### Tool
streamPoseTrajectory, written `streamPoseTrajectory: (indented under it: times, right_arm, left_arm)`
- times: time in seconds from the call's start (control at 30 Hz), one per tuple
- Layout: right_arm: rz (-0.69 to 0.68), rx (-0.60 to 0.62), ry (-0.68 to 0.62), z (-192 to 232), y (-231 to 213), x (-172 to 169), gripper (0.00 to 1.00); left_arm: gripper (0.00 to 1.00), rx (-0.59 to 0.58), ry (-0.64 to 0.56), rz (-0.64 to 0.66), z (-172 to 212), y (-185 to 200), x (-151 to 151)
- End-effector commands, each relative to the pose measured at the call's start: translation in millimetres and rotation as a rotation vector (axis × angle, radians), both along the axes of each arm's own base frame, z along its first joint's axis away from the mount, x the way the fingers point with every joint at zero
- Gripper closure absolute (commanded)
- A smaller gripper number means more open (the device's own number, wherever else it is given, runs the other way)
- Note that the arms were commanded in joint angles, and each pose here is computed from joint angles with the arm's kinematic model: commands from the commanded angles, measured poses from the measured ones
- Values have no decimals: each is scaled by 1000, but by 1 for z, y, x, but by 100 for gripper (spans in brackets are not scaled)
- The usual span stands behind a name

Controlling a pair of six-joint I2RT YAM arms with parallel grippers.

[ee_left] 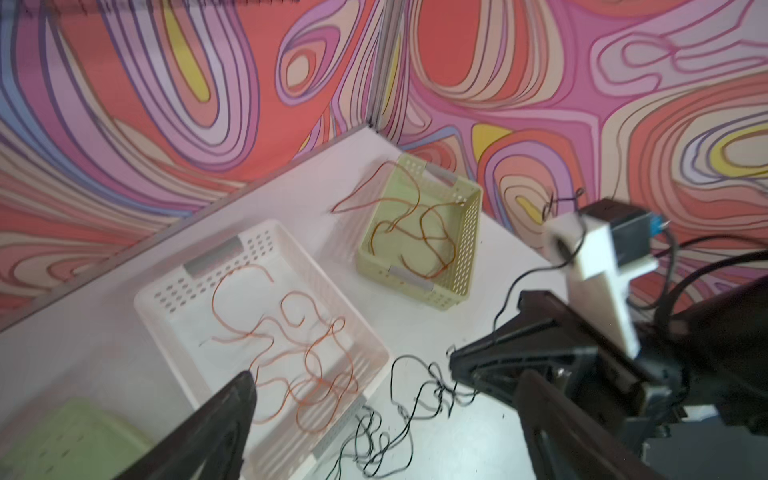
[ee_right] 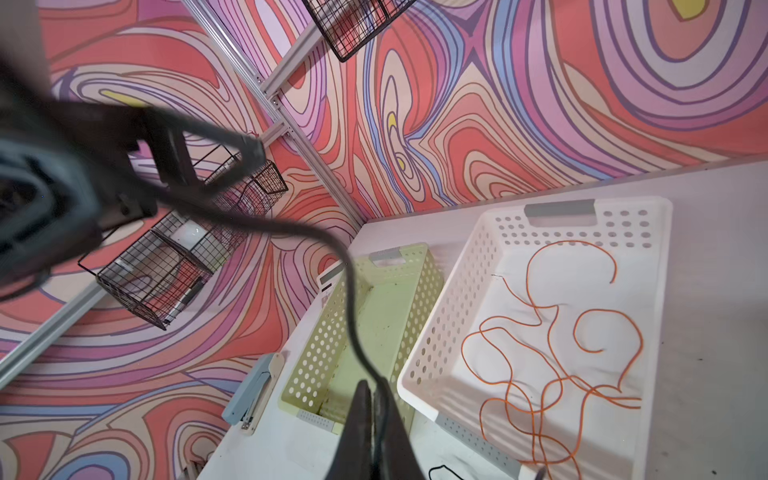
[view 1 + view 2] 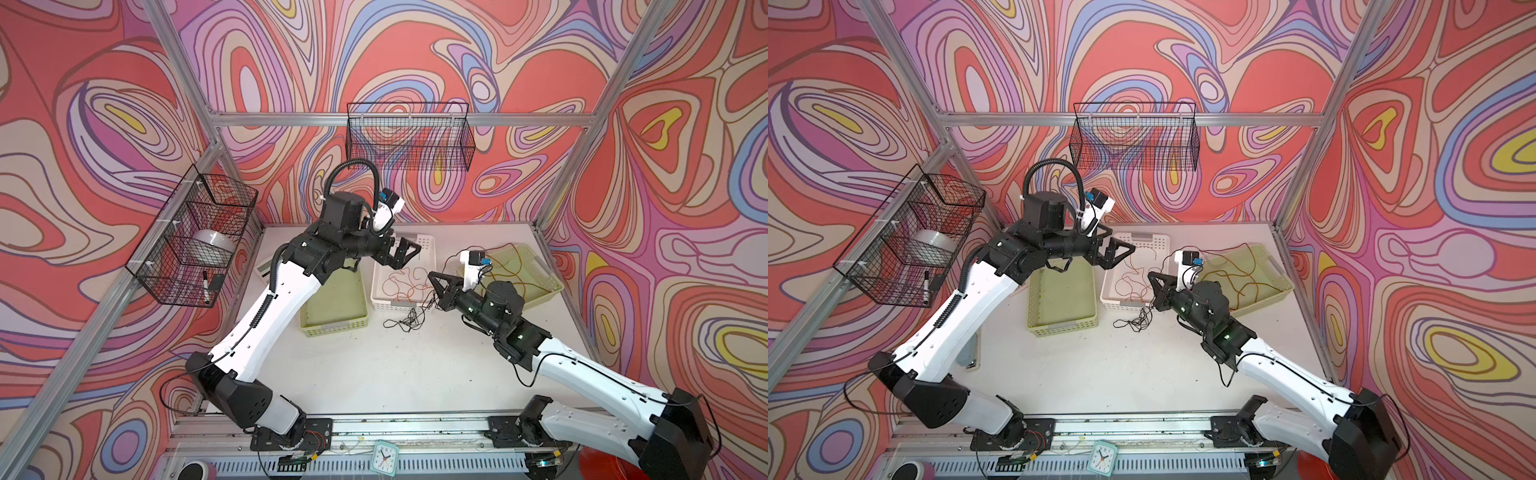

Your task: Untangle the cables

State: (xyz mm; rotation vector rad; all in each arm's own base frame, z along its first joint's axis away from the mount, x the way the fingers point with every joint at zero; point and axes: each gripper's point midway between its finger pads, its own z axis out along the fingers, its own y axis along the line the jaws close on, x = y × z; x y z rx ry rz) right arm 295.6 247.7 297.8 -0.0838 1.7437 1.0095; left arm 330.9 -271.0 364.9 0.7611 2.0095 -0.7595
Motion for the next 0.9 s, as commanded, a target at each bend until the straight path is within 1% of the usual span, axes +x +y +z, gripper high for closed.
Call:
streamPoseTrajectory:
  times: [0.0,0.07,0.2,0.23,0.3,0.37,0.5,0.73,0.8,0.87]
  right_arm:
    - [24,32,45,1,0,-7,100]
    - [24,22,53,1,-1,-7,100]
    - [16,14,62,2,-3,-8,100]
    - [14,15,65,2,-4,-8,100]
    - [11,20,68,4,-4,-8,100]
    - [12,22,73,5,-4,-7,100]
    - [22,23,78,7,-1,-6,100]
    - [31,25,82,9,1,-7,100]
    - [31,26,84,9,1,-7,100]
    - [33,30,82,11,1,-7,100]
  left_arm:
    - [1,38,-41,-16,-11,17,-18]
    - [6,16,-7,-75,-29,12,-31]
    - [17,-102,98,-140,-62,-6,-50]
    - [19,-114,116,-146,-72,-11,-53]
    - [24,-126,127,-167,-84,-23,-61]
    - [25,-141,119,-196,-90,-37,-67]
    - [26,-93,83,-266,-115,-59,-81]
    - [35,-72,53,-274,-135,-69,-75]
    - [39,-61,47,-268,-140,-70,-71]
    - [47,-54,45,-257,-144,-71,-67]
